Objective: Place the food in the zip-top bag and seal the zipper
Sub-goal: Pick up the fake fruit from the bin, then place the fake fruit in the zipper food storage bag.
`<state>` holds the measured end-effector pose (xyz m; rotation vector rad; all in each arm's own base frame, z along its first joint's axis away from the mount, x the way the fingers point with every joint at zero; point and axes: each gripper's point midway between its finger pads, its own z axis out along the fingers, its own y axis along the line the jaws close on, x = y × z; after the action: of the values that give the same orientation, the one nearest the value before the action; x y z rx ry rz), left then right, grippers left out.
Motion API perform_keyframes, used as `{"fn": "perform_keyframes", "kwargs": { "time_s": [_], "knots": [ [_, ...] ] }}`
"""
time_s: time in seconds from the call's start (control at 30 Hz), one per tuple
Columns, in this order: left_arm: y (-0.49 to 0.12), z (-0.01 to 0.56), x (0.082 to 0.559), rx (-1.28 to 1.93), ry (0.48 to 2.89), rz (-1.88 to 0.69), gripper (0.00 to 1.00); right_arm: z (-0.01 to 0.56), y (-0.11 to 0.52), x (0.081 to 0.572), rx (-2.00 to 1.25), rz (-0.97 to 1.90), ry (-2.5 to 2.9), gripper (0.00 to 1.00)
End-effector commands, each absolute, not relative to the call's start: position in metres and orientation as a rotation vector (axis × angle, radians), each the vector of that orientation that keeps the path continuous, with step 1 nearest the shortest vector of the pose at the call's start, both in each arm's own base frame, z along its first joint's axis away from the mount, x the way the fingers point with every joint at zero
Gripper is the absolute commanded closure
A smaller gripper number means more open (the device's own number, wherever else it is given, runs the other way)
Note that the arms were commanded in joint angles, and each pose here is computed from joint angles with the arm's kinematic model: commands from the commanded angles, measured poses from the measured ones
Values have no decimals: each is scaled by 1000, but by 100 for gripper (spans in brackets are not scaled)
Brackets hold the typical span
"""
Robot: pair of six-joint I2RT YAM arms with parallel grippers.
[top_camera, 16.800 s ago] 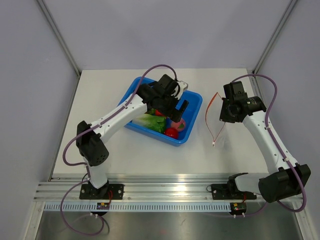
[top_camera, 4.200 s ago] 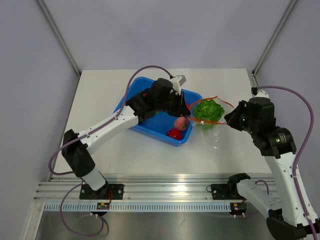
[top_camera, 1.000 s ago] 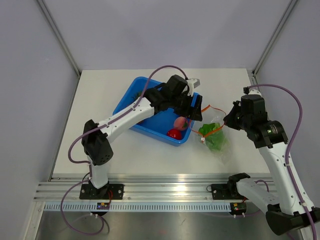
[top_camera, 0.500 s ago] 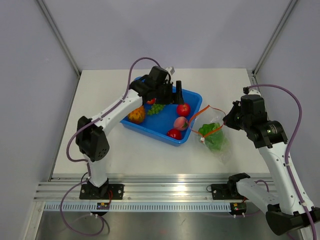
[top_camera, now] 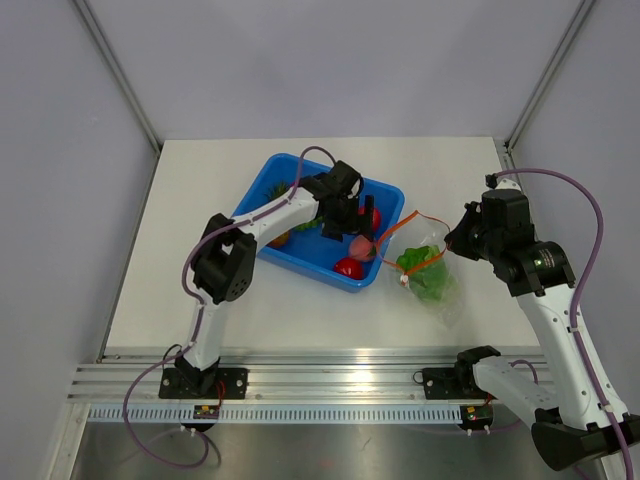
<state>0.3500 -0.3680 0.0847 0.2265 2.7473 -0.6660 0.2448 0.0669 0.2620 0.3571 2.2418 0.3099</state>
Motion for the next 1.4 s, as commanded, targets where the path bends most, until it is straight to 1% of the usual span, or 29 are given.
{"fn": "perform_keyframes", "kwargs": {
  "time_s": [0.0,0.27,0.3,0.33,0.4,0.43,0.47,0.5,0.53,0.57,0.6,0.63,0.67,0.7,0.77,0.8,0.9,0.93,1.07,1.17,1.23,1.37],
  "knots": [
    [-387,87,356,236,2714,-732,12,279,70,251,358,355,2172,100],
    [-388,70,354,268,2729,-617,14,278,74,252,352,375,2175,100],
    [-387,68,355,269,2731,-609,16,278,74,252,352,375,2175,100],
    [-387,69,355,271,2729,-603,24,278,74,252,351,374,2175,100],
    [-382,74,355,269,2726,-581,35,279,73,252,353,373,2175,100],
    [-380,87,356,261,2700,-581,41,279,73,252,351,374,2172,100],
    [-378,97,356,263,2685,-576,49,280,73,251,351,370,2170,100],
    [-372,104,356,256,2667,-554,55,280,73,251,353,370,2172,100],
    [-369,131,356,252,2613,-574,60,279,72,251,352,367,2172,100],
    [-365,141,355,254,2590,-571,64,278,73,251,351,370,2174,100],
    [-357,165,352,238,2540,-581,65,278,72,250,353,369,2175,100],
    [-353,159,352,232,2551,-564,66,277,73,251,357,370,2177,100],
    [-348,184,351,212,2502,-591,66,275,72,251,363,364,2181,100],
    [-342,190,349,200,2487,-587,73,275,72,251,365,366,2183,100],
    [-336,218,345,194,2429,-619,82,275,74,252,364,376,2181,100],
    [-335,226,344,201,2412,-629,88,275,75,252,363,383,2181,100],
    [-345,259,333,258,2366,-719,99,277,76,252,358,394,2177,100],
    [-351,273,329,279,2340,-746,100,278,77,252,358,398,2177,100],
    [-393,295,295,424,2287,-876,100,279,77,252,363,401,2171,100],
    [-419,289,276,505,2303,-981,100,282,81,251,355,431,2168,100],
    [-431,278,272,517,2325,-1014,100,286,81,251,352,437,2156,100],
    [-454,275,263,559,2317,-1125,100,290,81,250,347,438,2149,100]
  ]
}}
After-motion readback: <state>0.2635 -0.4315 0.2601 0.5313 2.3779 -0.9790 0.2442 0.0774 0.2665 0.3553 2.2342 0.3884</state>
